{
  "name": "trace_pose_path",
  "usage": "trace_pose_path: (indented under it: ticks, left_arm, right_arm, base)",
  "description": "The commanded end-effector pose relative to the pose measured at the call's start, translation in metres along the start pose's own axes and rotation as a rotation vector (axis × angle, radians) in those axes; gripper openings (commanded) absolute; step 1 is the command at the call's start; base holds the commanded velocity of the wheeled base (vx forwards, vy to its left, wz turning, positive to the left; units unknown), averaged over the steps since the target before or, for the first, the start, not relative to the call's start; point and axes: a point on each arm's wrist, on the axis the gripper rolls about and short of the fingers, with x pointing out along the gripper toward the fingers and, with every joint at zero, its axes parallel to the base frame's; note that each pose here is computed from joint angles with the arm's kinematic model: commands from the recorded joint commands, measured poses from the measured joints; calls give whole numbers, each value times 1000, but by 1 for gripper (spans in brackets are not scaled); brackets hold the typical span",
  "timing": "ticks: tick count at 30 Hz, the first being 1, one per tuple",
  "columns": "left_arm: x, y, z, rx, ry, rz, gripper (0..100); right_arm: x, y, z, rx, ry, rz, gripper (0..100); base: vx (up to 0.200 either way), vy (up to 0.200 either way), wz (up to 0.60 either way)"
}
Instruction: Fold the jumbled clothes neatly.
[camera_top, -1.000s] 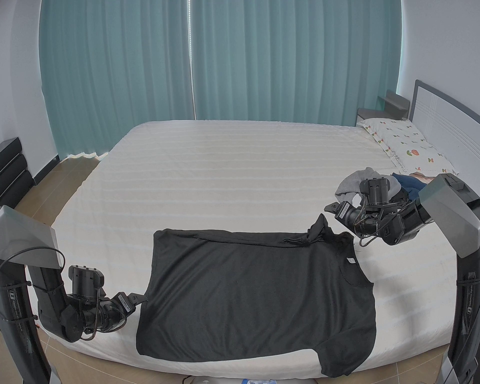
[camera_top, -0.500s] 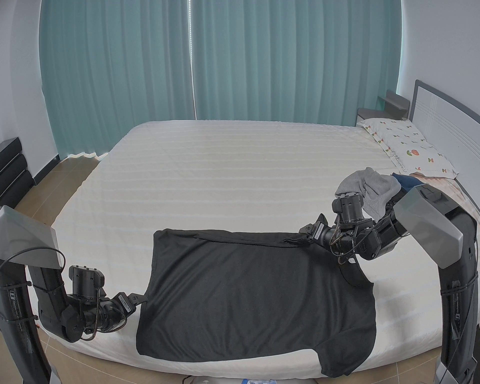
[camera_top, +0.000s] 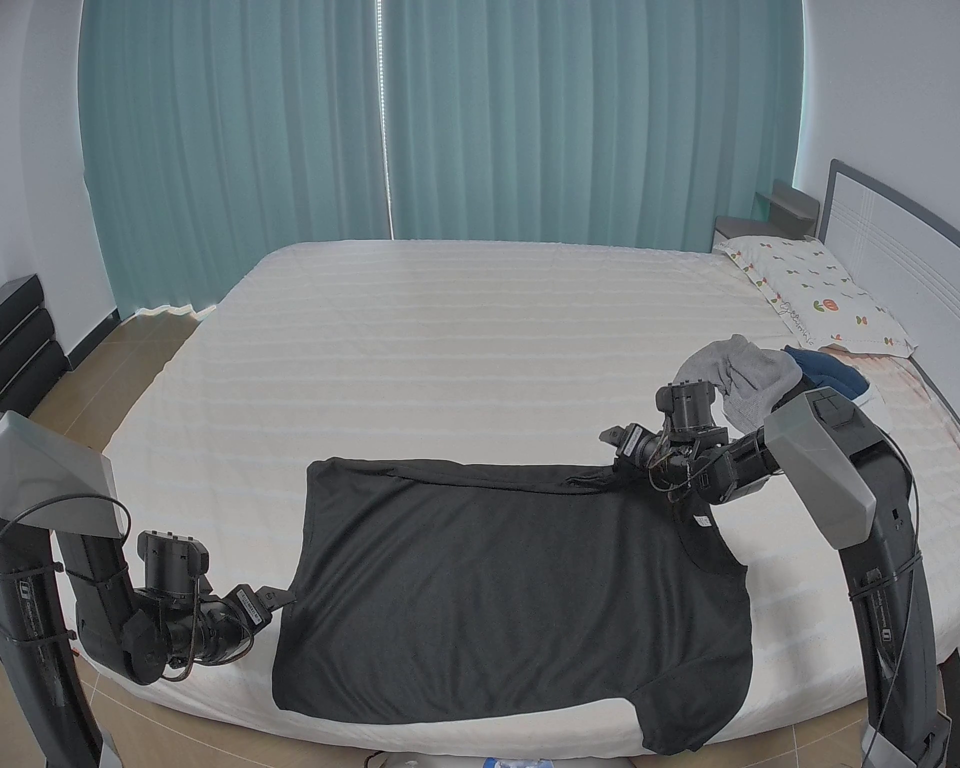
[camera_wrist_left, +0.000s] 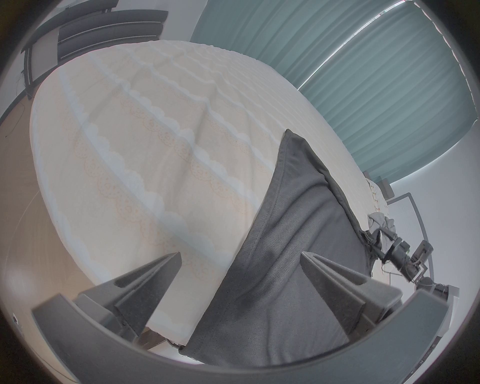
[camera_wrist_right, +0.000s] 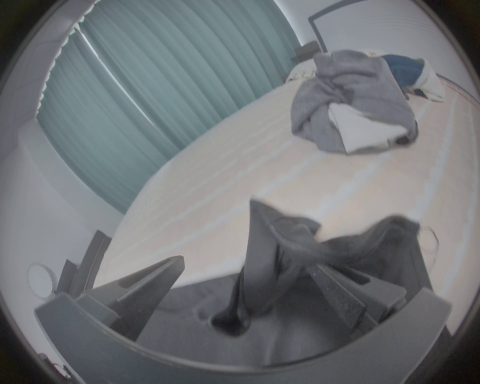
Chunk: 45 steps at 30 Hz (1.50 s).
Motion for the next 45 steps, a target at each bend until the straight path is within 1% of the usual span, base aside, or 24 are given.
trace_pose_path:
  ticks: [1, 3, 6, 7, 10, 12, 16, 17, 18, 20, 24, 25, 27, 30, 31, 32, 33, 35, 37, 38, 39, 42, 43, 45]
  left_arm:
    - [0, 0, 0, 0, 0, 0, 100]
    - [0, 0, 0, 0, 0, 0, 100]
    - [0, 0, 0, -2, 0, 0, 100]
    - [0, 0, 0, -2, 0, 0, 100]
    - [0, 0, 0, -2, 1, 1, 100]
    - [0, 0, 0, -2, 0, 0, 100]
    - [0, 0, 0, -8, -2, -2, 100]
    - [0, 0, 0, -8, -2, -2, 100]
    - [-1, -1, 2, -14, -7, -9, 100]
    - [-1, -1, 2, -22, -7, -9, 100]
    - [1, -5, 8, -72, -32, -30, 100]
    - [1, -5, 8, -74, -33, -31, 100]
    - [1, -14, 20, -111, -78, -72, 100]
    - [-1, -26, 31, -120, -118, -116, 100]
    - [-1, -26, 32, -119, -120, -119, 100]
    - [2, -32, 38, -114, -138, -137, 100]
    - [6, -40, 47, -109, -162, -160, 100]
    - [11, -47, 57, -101, -182, -176, 100]
    - [17, -59, 72, -86, -210, -199, 100]
    - [17, -60, 73, -86, -212, -201, 100]
    - [28, -68, 86, -85, -211, -200, 100]
    - [57, -81, 102, -79, -192, -179, 100]
    - [61, -83, 104, -77, -190, -179, 100]
    - [82, -97, 115, -62, -191, -193, 100]
  right_arm:
    - [35, -26, 11, 29, -111, -16, 100]
    - [36, -31, 11, 45, -117, -21, 100]
    - [38, -36, 14, 55, -156, -1, 100]
    - [38, -35, 14, 55, -163, 2, 100]
    - [32, -32, 26, 62, -199, -17, 100]
    - [29, -30, 29, 62, -200, -19, 100]
    - [3, -24, 35, 62, -165, -36, 100]
    - [3, -24, 35, 62, -165, -36, 100]
    - [-9, -24, 33, 61, -138, -53, 100]
    - [-20, -25, 31, 65, -122, -61, 100]
    - [-49, -26, 29, 128, -99, -51, 100]
    - [-50, -26, 29, 130, -99, -51, 100]
    - [-72, -26, 28, 176, -76, -37, 100]
    - [-91, -29, 27, 225, -41, 3, 100]
    - [-92, -30, 27, 229, -40, 7, 100]
    - [-97, -35, 29, 242, -38, 16, 100]
    - [-98, -39, 27, 246, -31, 12, 100]
    - [-99, -41, 25, 250, -23, 5, 100]
    - [-100, -44, 21, 255, -11, -7, 100]
    - [-100, -44, 21, 256, -9, -9, 100]
    - [-104, -45, 19, 256, -2, -15, 100]
    - [-114, -43, 16, 246, 12, -20, 100]
    - [-116, -44, 16, 246, 14, -22, 100]
    - [-118, -47, 10, 247, 34, -32, 100]
  base:
    - [0, 0, 0]
    - [0, 0, 0]
    - [0, 0, 0]
    - [0, 0, 0]
    - [0, 0, 0]
    - [0, 0, 0]
    - [0, 0, 0]
    - [0, 0, 0]
    - [0, 0, 0]
    - [0, 0, 0]
    - [0, 0, 0]
    - [0, 0, 0]
    - [0, 0, 0]
    - [0, 0, 0]
    - [0, 0, 0]
    - [0, 0, 0]
    - [0, 0, 0]
    - [0, 0, 0]
    - [0, 0, 0]
    - [0, 0, 0]
    - [0, 0, 0]
    - [0, 0, 0]
    - [0, 0, 0]
    - [0, 0, 0]
